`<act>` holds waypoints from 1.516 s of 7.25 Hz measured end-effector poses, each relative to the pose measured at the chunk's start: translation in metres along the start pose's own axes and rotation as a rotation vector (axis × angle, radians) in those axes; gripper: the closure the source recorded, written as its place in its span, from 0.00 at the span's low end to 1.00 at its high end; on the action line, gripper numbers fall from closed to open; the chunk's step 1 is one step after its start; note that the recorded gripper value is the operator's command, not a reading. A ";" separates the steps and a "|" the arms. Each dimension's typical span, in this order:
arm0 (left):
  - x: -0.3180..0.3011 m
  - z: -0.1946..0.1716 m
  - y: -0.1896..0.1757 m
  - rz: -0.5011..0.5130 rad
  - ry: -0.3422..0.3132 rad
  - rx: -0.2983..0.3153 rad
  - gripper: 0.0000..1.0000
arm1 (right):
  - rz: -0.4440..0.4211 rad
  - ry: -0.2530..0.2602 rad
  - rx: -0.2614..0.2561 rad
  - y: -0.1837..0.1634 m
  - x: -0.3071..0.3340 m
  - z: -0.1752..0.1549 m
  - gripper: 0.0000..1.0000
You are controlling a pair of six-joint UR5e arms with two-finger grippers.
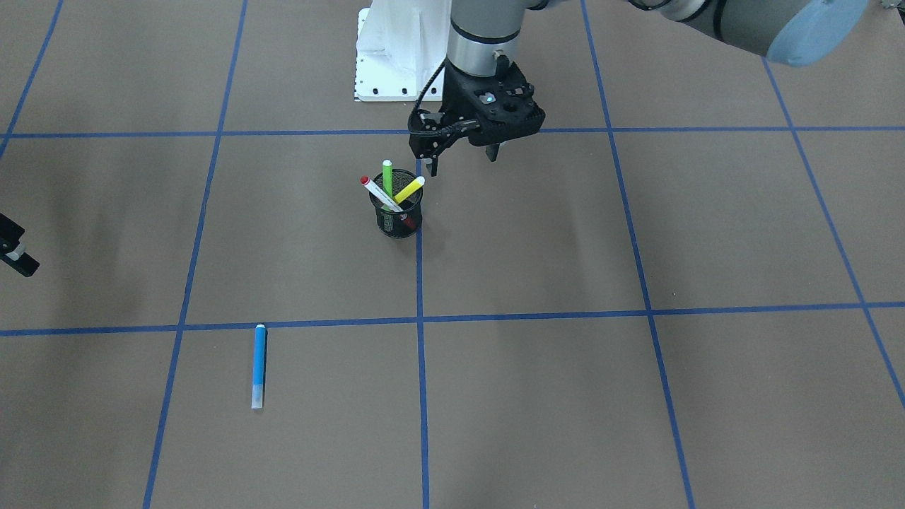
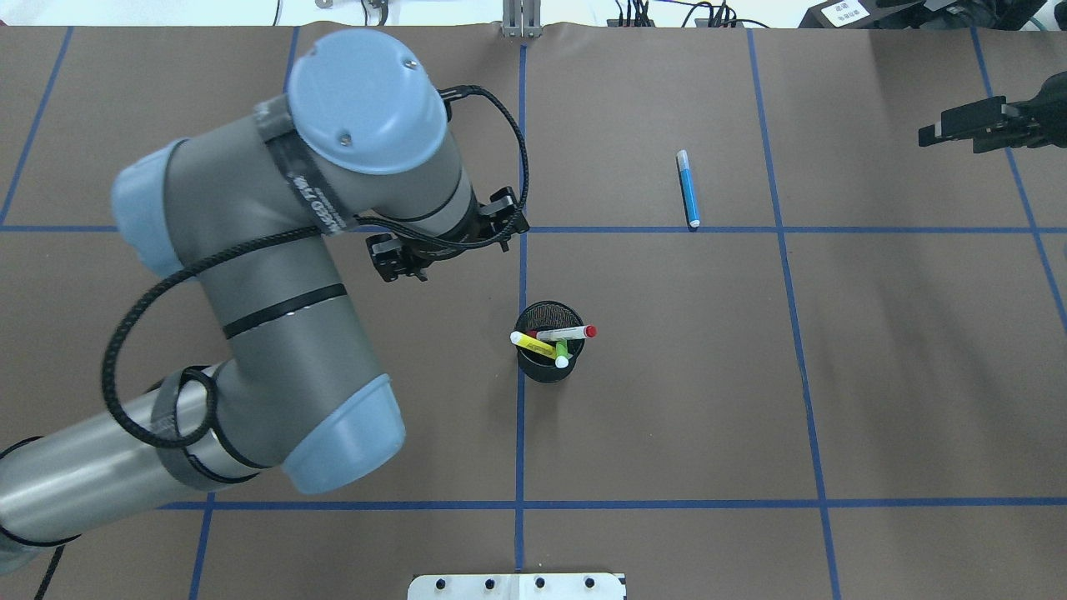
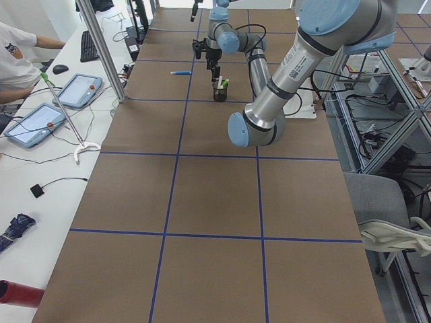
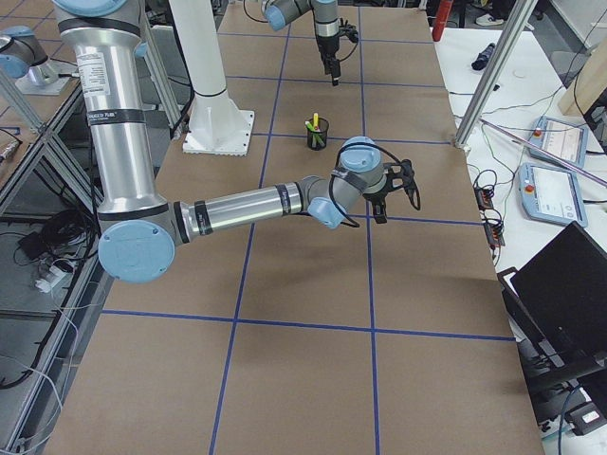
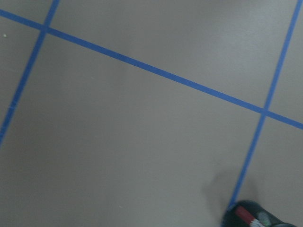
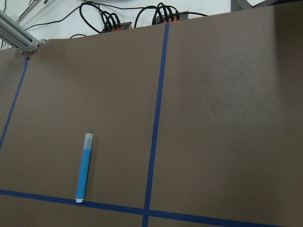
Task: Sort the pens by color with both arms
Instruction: 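Move the left gripper over the cup while the right arm withdraws, then lower the left gripper and grasp the red-capped white marker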
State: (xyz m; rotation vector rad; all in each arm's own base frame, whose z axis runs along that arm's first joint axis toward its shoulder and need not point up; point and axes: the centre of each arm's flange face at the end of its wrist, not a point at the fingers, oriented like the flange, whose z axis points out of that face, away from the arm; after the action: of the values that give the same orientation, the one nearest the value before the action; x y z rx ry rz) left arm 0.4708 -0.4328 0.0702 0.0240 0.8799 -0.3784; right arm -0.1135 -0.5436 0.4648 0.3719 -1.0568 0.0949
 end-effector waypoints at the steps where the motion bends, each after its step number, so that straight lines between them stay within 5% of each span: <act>1: 0.025 0.000 0.008 0.003 -0.012 0.014 0.01 | -0.004 0.005 -0.004 0.002 0.004 0.000 0.00; 6: 0.126 0.009 0.035 -0.086 -0.147 0.061 0.01 | -0.004 0.016 -0.005 0.006 0.014 -0.002 0.00; 11: 0.155 0.058 0.073 -0.080 -0.280 0.094 0.01 | 0.001 0.023 -0.010 0.011 0.020 -0.002 0.01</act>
State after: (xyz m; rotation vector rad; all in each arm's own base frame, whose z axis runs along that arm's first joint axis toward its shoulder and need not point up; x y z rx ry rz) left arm 0.6280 -0.4238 -0.0194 0.0223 0.5877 -0.4848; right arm -0.1042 -0.5349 0.4842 0.3608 -1.0346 0.0945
